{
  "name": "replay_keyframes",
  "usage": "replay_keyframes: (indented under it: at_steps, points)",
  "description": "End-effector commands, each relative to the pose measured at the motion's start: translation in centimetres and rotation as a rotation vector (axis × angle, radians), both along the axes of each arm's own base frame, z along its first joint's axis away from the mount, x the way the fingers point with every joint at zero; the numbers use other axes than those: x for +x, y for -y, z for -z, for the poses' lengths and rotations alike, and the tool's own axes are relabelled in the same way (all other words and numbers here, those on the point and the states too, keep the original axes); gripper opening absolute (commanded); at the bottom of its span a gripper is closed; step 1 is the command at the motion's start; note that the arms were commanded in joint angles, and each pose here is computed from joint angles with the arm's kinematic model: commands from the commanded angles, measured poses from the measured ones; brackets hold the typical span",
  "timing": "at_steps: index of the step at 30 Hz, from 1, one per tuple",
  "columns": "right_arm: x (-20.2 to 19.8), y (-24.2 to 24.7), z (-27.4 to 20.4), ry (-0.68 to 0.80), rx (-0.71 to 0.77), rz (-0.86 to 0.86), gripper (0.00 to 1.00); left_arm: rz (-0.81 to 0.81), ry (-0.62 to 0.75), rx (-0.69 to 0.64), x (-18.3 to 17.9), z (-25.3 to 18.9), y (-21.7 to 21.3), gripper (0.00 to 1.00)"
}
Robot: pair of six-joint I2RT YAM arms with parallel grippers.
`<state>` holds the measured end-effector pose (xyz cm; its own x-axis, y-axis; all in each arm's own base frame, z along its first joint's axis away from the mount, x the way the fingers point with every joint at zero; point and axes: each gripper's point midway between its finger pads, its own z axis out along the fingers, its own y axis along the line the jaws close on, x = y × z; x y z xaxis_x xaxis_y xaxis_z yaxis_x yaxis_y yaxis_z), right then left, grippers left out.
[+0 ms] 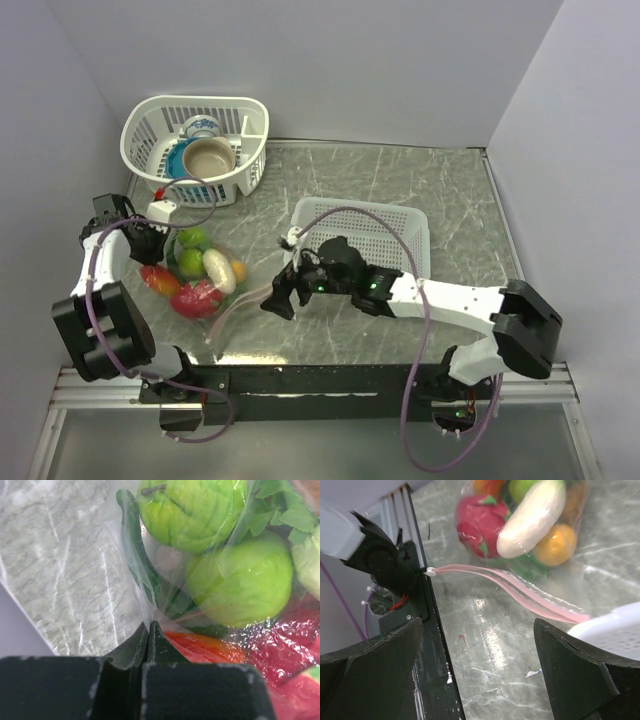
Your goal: Open the zip-top bag and remove the fake food
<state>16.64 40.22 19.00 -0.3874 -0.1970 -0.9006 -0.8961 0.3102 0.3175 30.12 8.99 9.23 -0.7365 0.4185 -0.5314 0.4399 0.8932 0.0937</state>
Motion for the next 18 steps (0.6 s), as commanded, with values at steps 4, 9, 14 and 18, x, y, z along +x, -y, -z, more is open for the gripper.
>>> replay_keyframes:
  at_steps: [4,9,14,18]
  points:
    - [0.9,-4.8,1.7,-0.054,-0.065,0.025,1.00,0.006,0.046,0.084,-0.6,-0.6,-0.6,0.02]
    - [1.1,-6.3,4.5,-0.107,-0.110,0.015,0.95,-0.025,0.024,0.096,-0.1,1.0,-1.4,0.03]
    - [1.4,-6.5,6.5,-0.097,-0.158,0.059,0.62,-0.049,0.020,0.085,0.6,1.5,-1.7,0.03]
    - [2.0,-6.2,6.8,-0.067,-0.161,0.094,0.63,-0.049,0.016,0.081,0.6,1.7,-1.6,0.03]
